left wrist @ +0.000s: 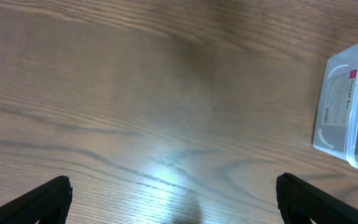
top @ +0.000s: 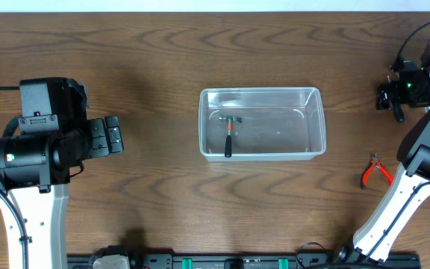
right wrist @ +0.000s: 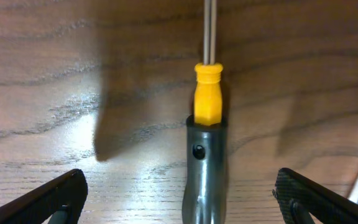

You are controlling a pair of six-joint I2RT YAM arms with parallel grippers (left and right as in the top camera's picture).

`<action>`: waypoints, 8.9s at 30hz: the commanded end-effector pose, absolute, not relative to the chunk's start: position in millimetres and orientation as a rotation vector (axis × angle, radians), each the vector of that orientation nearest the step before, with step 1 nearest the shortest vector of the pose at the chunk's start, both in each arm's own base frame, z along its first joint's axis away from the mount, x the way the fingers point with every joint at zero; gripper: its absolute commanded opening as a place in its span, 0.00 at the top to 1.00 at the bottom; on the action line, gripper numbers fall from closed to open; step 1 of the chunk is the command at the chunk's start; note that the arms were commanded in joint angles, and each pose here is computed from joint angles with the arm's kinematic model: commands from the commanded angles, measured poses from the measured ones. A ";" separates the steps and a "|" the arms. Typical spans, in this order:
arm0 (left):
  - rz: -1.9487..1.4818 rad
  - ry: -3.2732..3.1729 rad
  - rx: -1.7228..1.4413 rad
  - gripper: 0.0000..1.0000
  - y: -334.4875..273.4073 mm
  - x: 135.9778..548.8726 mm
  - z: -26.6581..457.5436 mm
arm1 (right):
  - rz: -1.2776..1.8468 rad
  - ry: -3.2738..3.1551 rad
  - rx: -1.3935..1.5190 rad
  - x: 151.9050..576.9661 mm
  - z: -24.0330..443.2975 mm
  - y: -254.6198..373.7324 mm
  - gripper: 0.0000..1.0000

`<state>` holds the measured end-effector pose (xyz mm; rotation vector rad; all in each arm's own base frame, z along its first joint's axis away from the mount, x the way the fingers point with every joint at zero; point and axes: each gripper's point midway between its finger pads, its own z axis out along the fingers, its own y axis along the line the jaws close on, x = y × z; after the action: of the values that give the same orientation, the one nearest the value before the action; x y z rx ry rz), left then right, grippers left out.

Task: Pack container
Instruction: 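Lower the right gripper over the screwdriver's dark handle and align, then close the right gripper on the screwdriver handle and lift it, then carry the screwdriver left over the container with the right gripper, then lower the screwdriver into the container and open the right gripper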

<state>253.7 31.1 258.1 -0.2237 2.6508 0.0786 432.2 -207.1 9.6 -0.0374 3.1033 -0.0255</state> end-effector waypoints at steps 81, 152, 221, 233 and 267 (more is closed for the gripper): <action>0.087 2.653 -0.246 0.02 33.7 253.9 257.8 | -0.047 3.059 -0.020 443.9 -1.6 -213.6 0.55; 0.088 2.653 -0.246 0.02 33.7 253.9 257.8 | -0.101 2.806 -0.232 521.5 136.9 -134.5 0.89; 0.088 2.653 -0.246 0.02 33.7 253.9 257.8 | 0.027 2.648 -1.540 390.7 161.0 235.6 0.95; 0.088 2.653 -0.245 0.02 33.7 253.9 257.8 | 0.050 2.744 -1.729 349.0 137.1 211.6 0.91; 0.087 2.653 -0.246 0.02 33.7 253.9 257.8 | 0.078 2.665 -1.855 363.1 101.1 197.4 0.49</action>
<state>253.7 31.1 258.1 -0.2237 2.6508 0.0786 365.1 198.8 97.3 -1.8613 2.6632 0.0665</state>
